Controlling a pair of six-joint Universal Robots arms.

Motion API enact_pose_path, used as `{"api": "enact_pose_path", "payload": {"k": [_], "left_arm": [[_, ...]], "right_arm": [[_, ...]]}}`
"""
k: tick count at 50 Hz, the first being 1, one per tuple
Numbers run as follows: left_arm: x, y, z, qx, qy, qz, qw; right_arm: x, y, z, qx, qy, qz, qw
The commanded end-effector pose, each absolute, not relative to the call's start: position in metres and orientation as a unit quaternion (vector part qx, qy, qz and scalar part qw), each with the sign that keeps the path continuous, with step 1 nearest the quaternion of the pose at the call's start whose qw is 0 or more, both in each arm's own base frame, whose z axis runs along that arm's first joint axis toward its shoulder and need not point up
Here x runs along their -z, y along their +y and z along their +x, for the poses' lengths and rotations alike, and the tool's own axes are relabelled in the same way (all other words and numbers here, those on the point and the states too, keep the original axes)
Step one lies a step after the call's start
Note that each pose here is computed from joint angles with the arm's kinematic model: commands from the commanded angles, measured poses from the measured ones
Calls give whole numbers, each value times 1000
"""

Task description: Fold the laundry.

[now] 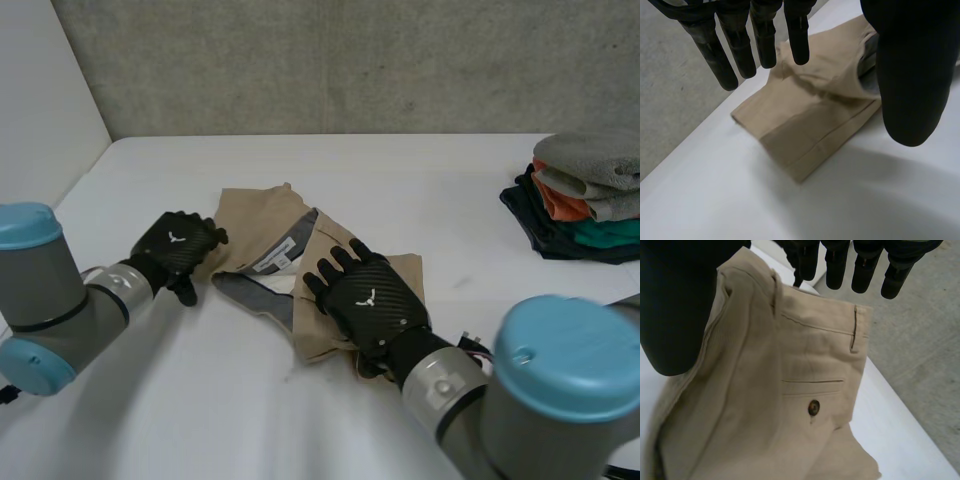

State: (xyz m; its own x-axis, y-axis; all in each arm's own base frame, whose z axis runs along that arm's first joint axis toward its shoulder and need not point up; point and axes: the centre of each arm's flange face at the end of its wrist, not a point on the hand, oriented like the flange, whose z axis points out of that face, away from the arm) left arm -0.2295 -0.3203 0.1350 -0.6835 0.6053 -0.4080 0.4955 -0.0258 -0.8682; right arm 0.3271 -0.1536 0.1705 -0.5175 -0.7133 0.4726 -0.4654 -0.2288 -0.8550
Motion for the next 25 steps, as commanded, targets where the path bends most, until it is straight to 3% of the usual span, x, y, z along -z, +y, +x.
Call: {"api": "enact_pose_path", "payload": {"k": [1,10,16,20,22,25], "left_arm": [[-130,-311,-250,-599,-683,-414,64],[-116,-306,-277,-597,-668,-437,82],[-129,-323,-278,-628,-654,-419,51],[-160,-341,-270,-683,-631,-369,-10],[-196,-347,-268,-729,-595,-337,-35],[-229,-345,-271,-767,-555,-321,-37]], "right_arm": [[-159,-161,334,642,603,-468,70],[-159,-161,331,638,612,-460,85],[-177,-160,323,639,617,-451,84],[-192,-187,300,649,637,-412,55],[-200,-203,286,656,647,-387,39],[-211,-213,275,665,652,-364,27]]}}
